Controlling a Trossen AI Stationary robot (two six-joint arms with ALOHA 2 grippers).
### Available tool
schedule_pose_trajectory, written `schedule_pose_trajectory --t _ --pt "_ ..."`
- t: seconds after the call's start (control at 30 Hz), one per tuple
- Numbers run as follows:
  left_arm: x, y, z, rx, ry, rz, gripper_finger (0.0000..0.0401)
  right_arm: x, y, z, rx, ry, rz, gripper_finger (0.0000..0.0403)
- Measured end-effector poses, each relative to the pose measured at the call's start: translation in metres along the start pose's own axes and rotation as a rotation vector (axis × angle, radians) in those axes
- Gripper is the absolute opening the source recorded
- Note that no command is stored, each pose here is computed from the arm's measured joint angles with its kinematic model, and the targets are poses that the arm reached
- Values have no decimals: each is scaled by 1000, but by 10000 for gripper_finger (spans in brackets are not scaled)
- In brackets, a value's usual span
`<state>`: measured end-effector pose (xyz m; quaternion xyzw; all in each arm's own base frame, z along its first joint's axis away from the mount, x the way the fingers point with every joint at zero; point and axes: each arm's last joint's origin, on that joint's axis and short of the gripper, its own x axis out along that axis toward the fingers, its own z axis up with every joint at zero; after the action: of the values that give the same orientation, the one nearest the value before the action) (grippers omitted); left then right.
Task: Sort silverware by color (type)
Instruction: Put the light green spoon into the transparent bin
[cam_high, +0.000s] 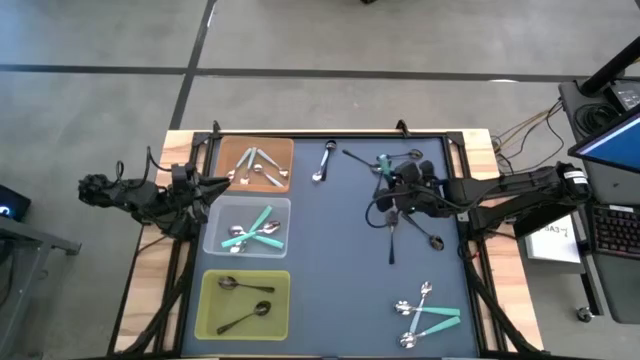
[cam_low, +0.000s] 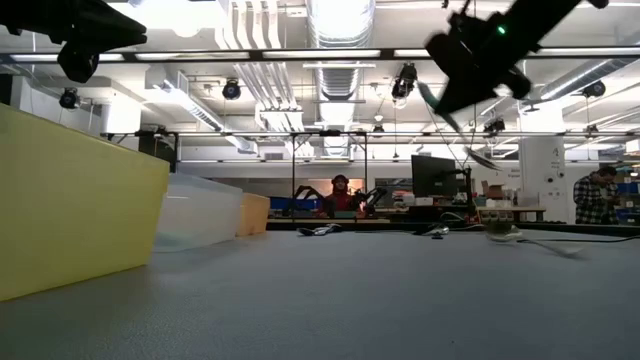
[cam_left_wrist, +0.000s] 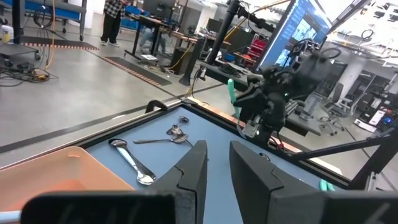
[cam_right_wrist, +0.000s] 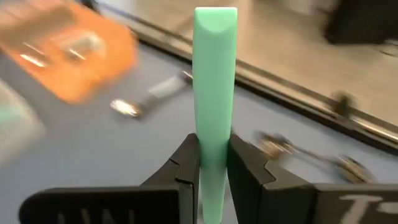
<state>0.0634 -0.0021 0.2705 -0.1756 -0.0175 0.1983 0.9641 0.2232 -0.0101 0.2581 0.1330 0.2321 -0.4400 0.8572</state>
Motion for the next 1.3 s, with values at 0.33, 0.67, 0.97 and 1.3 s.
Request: schedule_pose_trajectory --t 0.33,0.67,0.97,1.3 --pt "0 0 0 7 -1 5 52 4 62 48 113 -449 580 44" --pt "0 0 0 10 1 6 52 68 117 36 171 -377 732 44" --pt "0 0 0 11 1 6 52 100 181 66 5 -377 827 44" --pt "-7 0 17 2 -39 -11 52 144 215 67 -24 -292 897 44"
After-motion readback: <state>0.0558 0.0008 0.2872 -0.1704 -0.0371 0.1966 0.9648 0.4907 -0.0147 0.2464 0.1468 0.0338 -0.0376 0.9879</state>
